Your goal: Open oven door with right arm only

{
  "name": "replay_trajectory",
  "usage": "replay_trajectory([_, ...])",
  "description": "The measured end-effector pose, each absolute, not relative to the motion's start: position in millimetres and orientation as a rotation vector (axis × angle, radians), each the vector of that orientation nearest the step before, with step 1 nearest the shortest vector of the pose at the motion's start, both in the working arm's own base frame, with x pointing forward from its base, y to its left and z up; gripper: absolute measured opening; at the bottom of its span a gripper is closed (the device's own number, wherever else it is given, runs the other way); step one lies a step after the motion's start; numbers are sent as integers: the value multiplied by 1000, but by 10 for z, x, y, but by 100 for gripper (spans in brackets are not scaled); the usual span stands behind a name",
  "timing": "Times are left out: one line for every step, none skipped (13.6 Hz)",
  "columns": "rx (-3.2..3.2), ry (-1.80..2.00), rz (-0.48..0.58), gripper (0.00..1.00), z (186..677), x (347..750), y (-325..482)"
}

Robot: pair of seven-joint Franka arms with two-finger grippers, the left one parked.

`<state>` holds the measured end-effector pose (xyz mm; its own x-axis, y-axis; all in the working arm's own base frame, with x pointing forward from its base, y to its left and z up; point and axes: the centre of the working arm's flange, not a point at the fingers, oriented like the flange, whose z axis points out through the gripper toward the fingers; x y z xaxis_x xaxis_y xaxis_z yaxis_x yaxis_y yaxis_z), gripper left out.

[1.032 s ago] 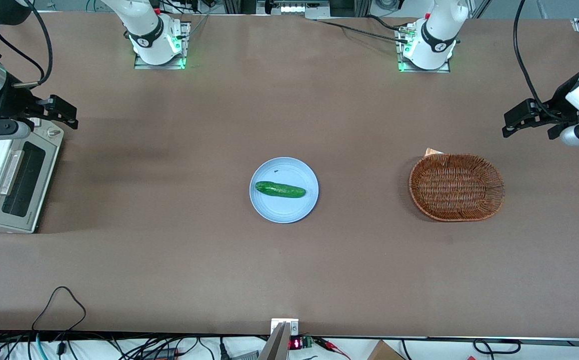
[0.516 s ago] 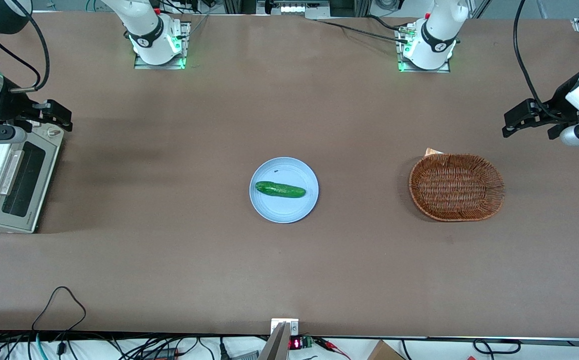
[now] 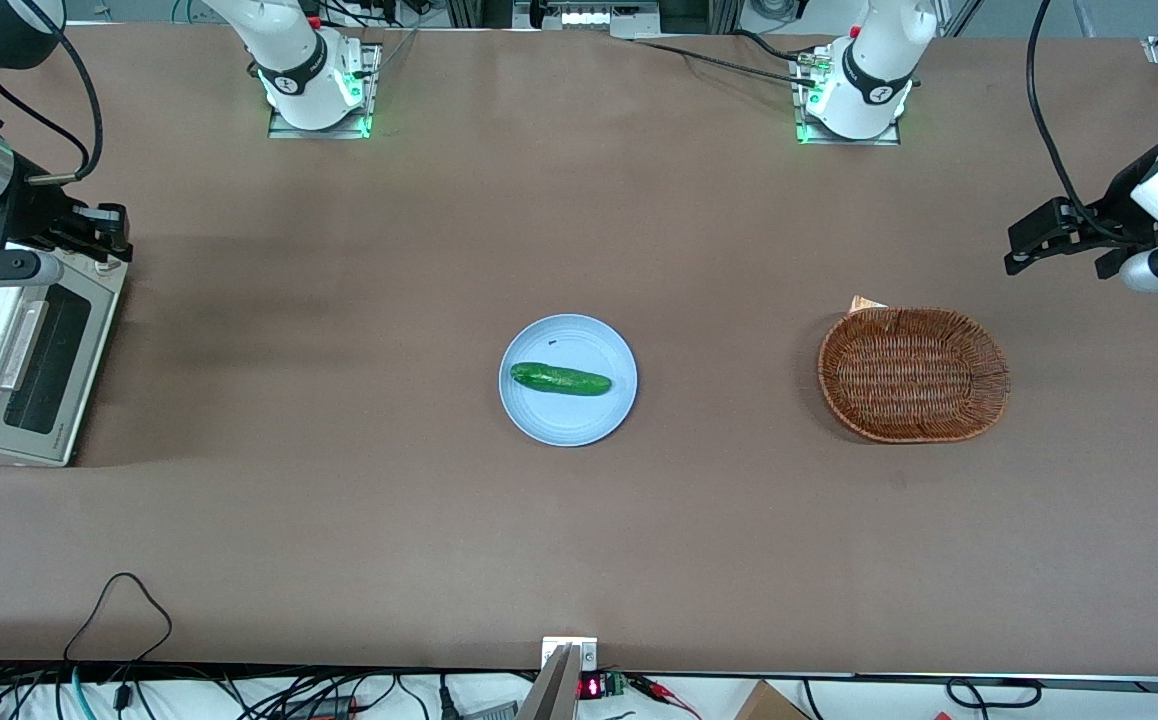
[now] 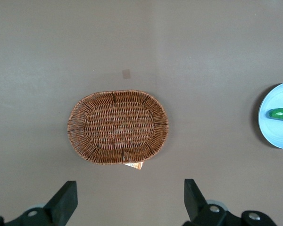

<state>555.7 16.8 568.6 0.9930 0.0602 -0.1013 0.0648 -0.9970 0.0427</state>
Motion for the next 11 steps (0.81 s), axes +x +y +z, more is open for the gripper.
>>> replay_trajectory([3090,96,-156,5,5685,5556,166])
replay_trajectory([3090,92,-159,1,5680,5557,159])
replay_trajectory([3087,70,-162,1,5669,5561,149])
replay_trajectory([3068,29,-165,1,5649,5571,126])
replay_trajectory([3032,-13,-169,1,5615,5588,89])
replay_trajectory([2998,-45,-177,1,5563,5611,57])
replay_trajectory([2966,-64,-187,1,5503,5640,28])
replay_trajectory([2931,-93,-194,1,5437,5672,-5])
replay_trajectory([2891,-139,-200,1,5363,5705,-40])
replay_trajectory([2845,-198,-205,1,5282,5738,-77])
replay_trajectory([2795,-244,-210,1,5191,5774,-113])
